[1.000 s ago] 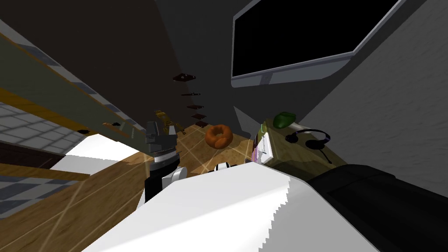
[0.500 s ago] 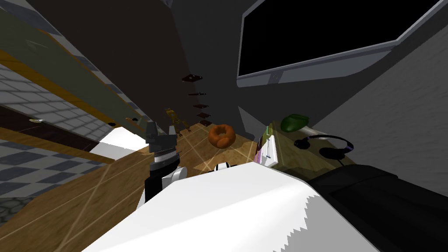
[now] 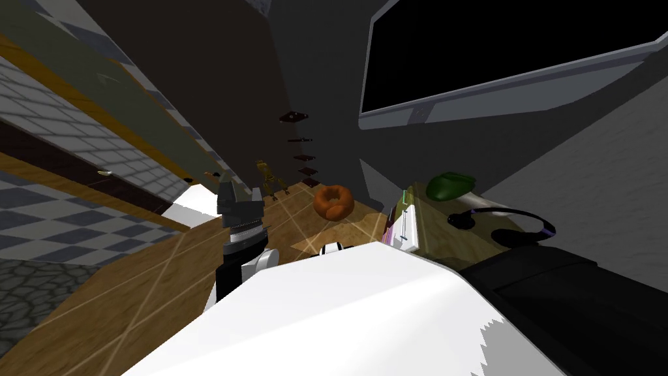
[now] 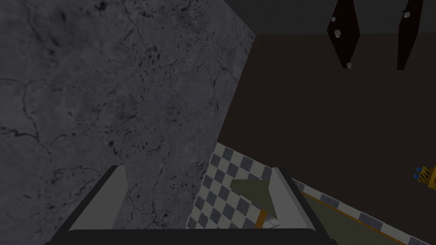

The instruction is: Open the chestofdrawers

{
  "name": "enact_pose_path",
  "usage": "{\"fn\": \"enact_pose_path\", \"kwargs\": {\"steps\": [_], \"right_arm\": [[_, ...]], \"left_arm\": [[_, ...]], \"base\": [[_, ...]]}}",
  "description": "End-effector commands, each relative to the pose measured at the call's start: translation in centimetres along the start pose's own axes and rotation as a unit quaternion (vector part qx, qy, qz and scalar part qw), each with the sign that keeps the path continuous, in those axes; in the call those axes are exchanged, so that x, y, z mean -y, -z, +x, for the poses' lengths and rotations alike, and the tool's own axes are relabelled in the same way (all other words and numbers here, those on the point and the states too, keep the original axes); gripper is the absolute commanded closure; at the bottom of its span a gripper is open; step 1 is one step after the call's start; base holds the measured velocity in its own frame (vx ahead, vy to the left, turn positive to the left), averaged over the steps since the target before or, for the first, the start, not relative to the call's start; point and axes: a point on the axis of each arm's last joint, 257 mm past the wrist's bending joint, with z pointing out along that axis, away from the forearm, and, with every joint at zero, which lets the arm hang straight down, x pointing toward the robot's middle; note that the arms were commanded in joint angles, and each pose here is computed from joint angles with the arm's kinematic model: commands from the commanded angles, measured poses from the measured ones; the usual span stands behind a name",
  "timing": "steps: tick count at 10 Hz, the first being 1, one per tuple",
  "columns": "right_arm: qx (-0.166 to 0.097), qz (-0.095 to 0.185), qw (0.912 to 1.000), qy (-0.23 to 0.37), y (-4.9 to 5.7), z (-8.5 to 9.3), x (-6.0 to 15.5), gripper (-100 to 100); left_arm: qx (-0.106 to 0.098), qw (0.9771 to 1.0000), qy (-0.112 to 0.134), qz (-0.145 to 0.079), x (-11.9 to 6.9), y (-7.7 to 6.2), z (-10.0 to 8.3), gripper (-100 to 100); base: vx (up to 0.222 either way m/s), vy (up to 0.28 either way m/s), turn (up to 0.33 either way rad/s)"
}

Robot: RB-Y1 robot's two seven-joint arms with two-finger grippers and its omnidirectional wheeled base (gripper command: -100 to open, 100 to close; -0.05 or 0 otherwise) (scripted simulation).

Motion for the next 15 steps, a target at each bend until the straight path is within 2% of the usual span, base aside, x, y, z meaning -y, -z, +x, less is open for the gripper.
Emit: {"fn": "enact_pose_path", "kwargs": {"steps": [1, 2, 3, 4, 5, 6, 7, 8, 9, 10, 11, 12, 14, 15], "right_arm": [[0.017, 0.045, 0.9978, 0.046, -0.2, 0.5, 2.1, -100], [0.011, 0.060, 0.9963, 0.061, -0.4, 1.5, 3.1, -100], [0.011, 0.060, 0.9963, 0.061, -0.4, 1.5, 3.1, -100], [0.027, 0.084, 0.9925, 0.085, -0.3, 1.1, 4.2, -100], [0.022, 0.090, 0.9914, 0.093, -0.4, 1.7, 4.6, -100], [0.039, 0.111, 0.9861, 0.117, -0.3, 1.2, 5.6, -100], [0.036, 0.118, 0.9847, 0.123, -0.3, 1.6, 6.0, -100], [0.051, 0.139, 0.9776, 0.149, -0.2, 1.3, 7.0, -100], [0.050, 0.143, 0.9767, 0.151, -0.2, 1.4, 7.3, -100], [0.067, 0.161, 0.9694, 0.173, 0.0, 0.8, 8.0, -100], [0.065, 0.167, 0.9676, 0.178, 0.0, 1.0, 8.5, -100], [0.082, 0.183, 0.9597, 0.197, 0.2, 0.3, 9.1, -100], [0.081, 0.189, 0.9577, 0.202, 0.2, 0.5, 9.5, -100], [0.096, 0.209, 0.9473, 0.223, 0.4, 0.0, 10.5, -100]], "left_arm": [[0.000, 1.0000, 0.000, 0.000, 0.0, 0.0, 0.0, 0], [0.000, 1.0000, 0.000, 0.000, 0.0, 0.0, 0.0, 0], [0.000, 1.0000, 0.000, 0.000, 0.0, 0.0, 0.0, 0], [0.000, 1.0000, 0.000, 0.000, 0.0, 0.0, 0.0, 0], [0.000, 1.0000, 0.000, 0.000, 0.0, 0.0, 0.0, 0], [0.000, 1.0000, 0.000, 0.000, 0.0, 0.0, 0.0, 0], [0.000, 1.0000, 0.000, 0.000, 0.0, 0.0, 0.0, 0], [0.000, 1.0000, 0.000, 0.000, 0.0, 0.0, 0.0, 0], [0.000, 1.0000, 0.000, 0.000, 0.0, 0.0, 0.0, 0], [0.000, 1.0000, 0.000, 0.000, 0.0, 0.0, 0.0, 0], [0.000, 1.0000, 0.000, 0.000, 0.0, 0.0, 0.0, 0], [0.000, 1.0000, 0.000, 0.000, 0.0, 0.0, 0.0, 0], [0.000, 1.0000, 0.000, 0.000, 0.0, 0.0, 0.0, 0], [0.000, 1.0000, 0.000, 0.000, 0.0, 0.0, 0.0, 0]], "base": [[-0.031, -0.039, 0.184], [-0.027, -0.027, 0.113], [-0.013, -0.008, -0.017], [-0.023, -0.012, 0.188], [-0.024, -0.019, 0.106], [-0.031, -0.024, 0.141], [-0.028, -0.022, 0.095], [-0.038, -0.015, 0.155], [-0.035, -0.009, 0.088], [-0.041, -0.011, 0.140], [-0.034, -0.006, 0.080], [-0.033, -0.009, 0.116], [-0.019, -0.008, 0.045], [-0.020, -0.009, 0.095]]}}
